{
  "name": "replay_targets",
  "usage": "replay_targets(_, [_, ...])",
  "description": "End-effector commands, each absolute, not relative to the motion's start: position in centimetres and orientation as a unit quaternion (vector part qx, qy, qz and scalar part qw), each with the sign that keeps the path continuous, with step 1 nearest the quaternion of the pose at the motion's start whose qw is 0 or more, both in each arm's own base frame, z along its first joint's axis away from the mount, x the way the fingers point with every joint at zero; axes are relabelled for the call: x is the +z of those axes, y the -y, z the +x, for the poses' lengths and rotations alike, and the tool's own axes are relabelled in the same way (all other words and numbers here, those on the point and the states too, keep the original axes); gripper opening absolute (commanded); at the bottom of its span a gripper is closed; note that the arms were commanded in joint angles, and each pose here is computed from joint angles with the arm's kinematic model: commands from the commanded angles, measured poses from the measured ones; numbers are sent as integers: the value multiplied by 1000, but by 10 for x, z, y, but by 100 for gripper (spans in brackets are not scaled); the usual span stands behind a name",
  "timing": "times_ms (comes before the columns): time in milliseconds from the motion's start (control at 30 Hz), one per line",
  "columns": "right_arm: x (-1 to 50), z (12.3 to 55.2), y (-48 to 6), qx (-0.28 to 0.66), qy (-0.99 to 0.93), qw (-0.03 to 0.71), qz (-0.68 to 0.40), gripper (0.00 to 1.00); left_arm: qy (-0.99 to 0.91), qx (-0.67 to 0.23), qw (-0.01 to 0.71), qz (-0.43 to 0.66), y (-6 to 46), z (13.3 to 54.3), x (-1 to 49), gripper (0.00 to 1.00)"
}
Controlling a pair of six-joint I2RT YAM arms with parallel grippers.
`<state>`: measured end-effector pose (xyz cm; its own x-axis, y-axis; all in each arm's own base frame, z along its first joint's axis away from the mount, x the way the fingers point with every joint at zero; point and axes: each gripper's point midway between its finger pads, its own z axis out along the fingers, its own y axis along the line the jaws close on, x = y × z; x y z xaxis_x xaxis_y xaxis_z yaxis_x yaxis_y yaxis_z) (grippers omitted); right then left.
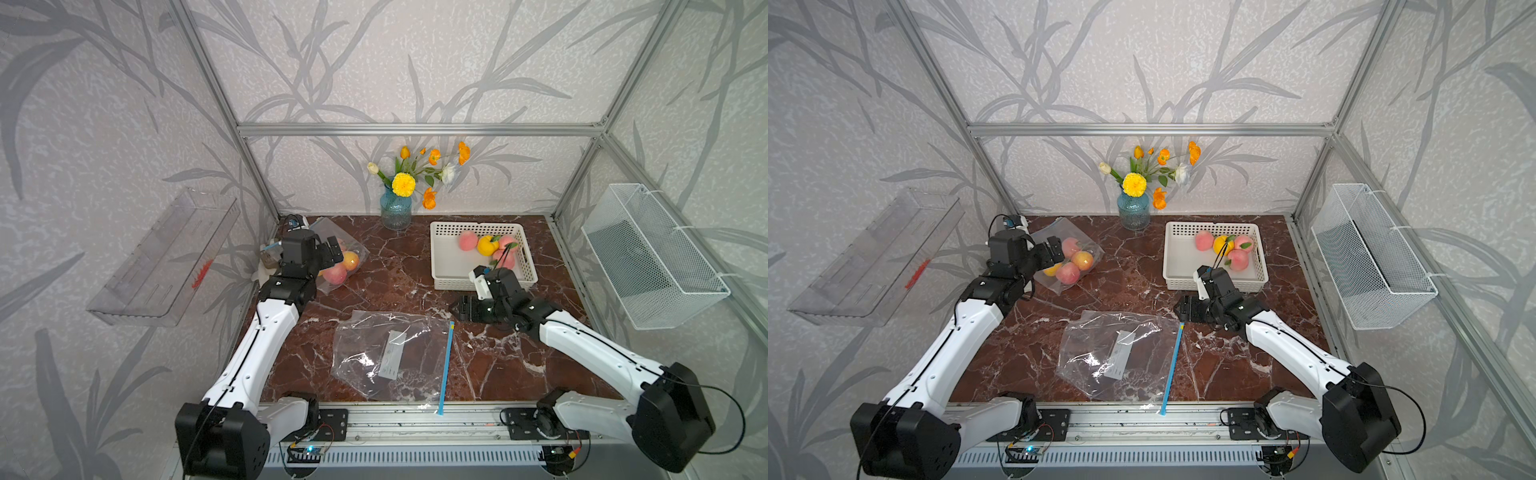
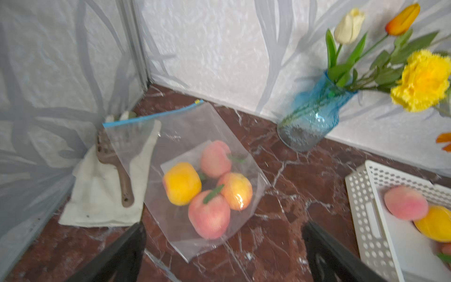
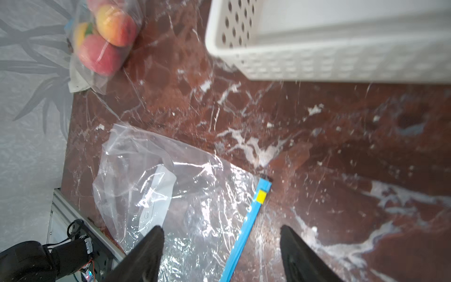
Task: Place the peach in a zip-top bag and seal the zipper
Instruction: Place the zipper food storage bag at the center of the board.
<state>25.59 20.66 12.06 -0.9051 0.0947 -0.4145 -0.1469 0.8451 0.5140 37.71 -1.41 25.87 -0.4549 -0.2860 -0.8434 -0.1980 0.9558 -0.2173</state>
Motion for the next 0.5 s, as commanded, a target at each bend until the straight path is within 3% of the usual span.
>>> replay_targets(0, [97,239,-205,267,-945,180,58,73,-889,-116,427,-117,50,356,223,99])
replay_targets(167, [71,213,-211,278,-947,143,74,63,-905,-159,387,-74,96,342,202,99])
replay_targets(467, [51,201,-221,296,-945,115,84,45,-922,-293,249,-38,192,303,135,88])
